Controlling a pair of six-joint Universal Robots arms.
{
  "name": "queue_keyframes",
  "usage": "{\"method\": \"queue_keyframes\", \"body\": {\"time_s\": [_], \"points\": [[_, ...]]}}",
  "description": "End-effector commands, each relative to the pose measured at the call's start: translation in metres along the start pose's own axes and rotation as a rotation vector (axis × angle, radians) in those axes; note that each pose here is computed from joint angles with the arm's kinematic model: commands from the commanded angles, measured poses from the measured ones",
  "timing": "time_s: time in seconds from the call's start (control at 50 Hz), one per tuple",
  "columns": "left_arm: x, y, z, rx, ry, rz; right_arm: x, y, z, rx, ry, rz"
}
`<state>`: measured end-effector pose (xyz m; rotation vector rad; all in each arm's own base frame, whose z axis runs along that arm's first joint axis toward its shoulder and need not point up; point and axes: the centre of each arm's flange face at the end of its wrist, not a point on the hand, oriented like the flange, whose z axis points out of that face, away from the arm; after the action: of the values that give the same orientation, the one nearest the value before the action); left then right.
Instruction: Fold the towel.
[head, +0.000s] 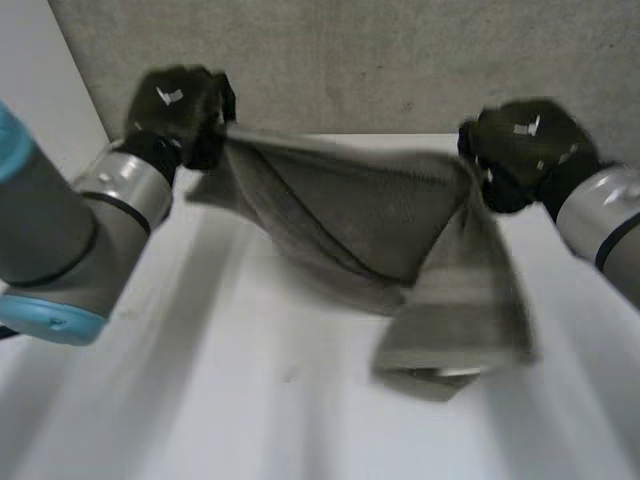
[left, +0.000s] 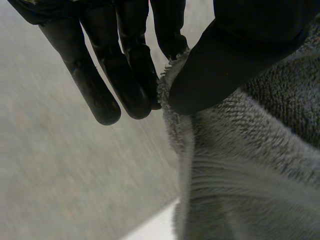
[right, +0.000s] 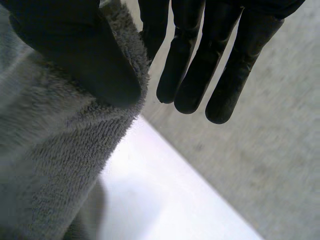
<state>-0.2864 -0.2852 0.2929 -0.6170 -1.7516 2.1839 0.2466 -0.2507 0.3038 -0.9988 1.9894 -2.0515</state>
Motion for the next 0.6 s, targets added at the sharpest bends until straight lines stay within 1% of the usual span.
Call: {"method": "queue_keyframes", "body": {"time_s": [0.02,0.06,0.14,0.16,0.18,0.2,0.22,0.24,0.26,0.28,0.3,0.32,0.34,0.36,0.38,0.4,0.44,0.48,0.5,0.54,0.56,0.58,0.6], "points": [[-0.005,-0.044,-0.019,0.079,-0.009,0.015,0.015,-0.043,0.006,0.117,0.019,-0.024],[-0.004,-0.045,-0.025,0.051,-0.004,0.034,0.016,-0.045,0.01,0.113,0.012,-0.025],[-0.002,-0.032,-0.031,-0.021,0.004,0.059,0.007,-0.025,0.034,0.021,-0.053,-0.004],[0.0,-0.022,-0.034,-0.061,0.011,0.071,0.002,-0.016,0.039,-0.015,-0.076,-0.001],[0.002,-0.008,-0.036,-0.111,0.021,0.084,0.002,-0.016,0.039,-0.015,-0.077,-0.001],[0.002,-0.008,-0.036,-0.111,0.022,0.084,-0.003,-0.007,0.045,-0.045,-0.098,-0.011],[0.004,0.009,-0.036,-0.168,0.032,0.096,-0.003,-0.007,0.045,-0.046,-0.099,-0.011],[0.004,0.009,-0.036,-0.168,0.032,0.096,-0.007,0.003,0.05,-0.073,-0.119,-0.029],[0.006,0.027,-0.038,-0.227,0.039,0.109,-0.013,0.018,0.057,-0.109,-0.137,-0.049],[0.008,0.046,-0.04,-0.293,0.041,0.121,-0.013,0.019,0.057,-0.11,-0.138,-0.049],[0.008,0.046,-0.04,-0.294,0.041,0.121,-0.017,0.032,0.063,-0.145,-0.155,-0.066],[0.01,0.061,-0.043,-0.349,0.04,0.136,-0.022,0.046,0.067,-0.183,-0.17,-0.08],[0.011,0.075,-0.045,-0.397,0.037,0.15,-0.022,0.047,0.067,-0.184,-0.17,-0.08],[0.011,0.075,-0.045,-0.398,0.037,0.15,-0.026,0.058,0.069,-0.216,-0.185,-0.08],[0.011,0.088,-0.046,-0.439,0.031,0.16,-0.026,0.058,0.069,-0.216,-0.186,-0.08],[0.011,0.088,-0.046,-0.439,0.031,0.16,-0.029,0.066,0.07,-0.241,-0.192,-0.078],[0.011,0.106,-0.047,-0.495,0.018,0.17,-0.029,0.071,0.07,-0.259,-0.188,-0.071],[0.011,0.11,-0.048,-0.506,0.018,0.17,-0.024,0.076,0.067,-0.286,-0.164,-0.022],[0.011,0.111,-0.049,-0.514,0.018,0.17,-0.024,0.076,0.067,-0.286,-0.164,-0.022],[0.012,0.113,-0.05,-0.52,0.021,0.17,-0.011,0.077,0.061,-0.312,-0.111,0.08],[0.012,0.113,-0.05,-0.52,0.021,0.17,-0.011,0.077,0.061,-0.312,-0.111,0.081],[0.012,0.114,-0.052,-0.527,0.022,0.17,0.002,0.08,0.058,-0.327,-0.071,0.133],[0.012,0.114,-0.055,-0.532,0.023,0.17,0.002,0.08,0.057,-0.327,-0.07,0.134]]}}
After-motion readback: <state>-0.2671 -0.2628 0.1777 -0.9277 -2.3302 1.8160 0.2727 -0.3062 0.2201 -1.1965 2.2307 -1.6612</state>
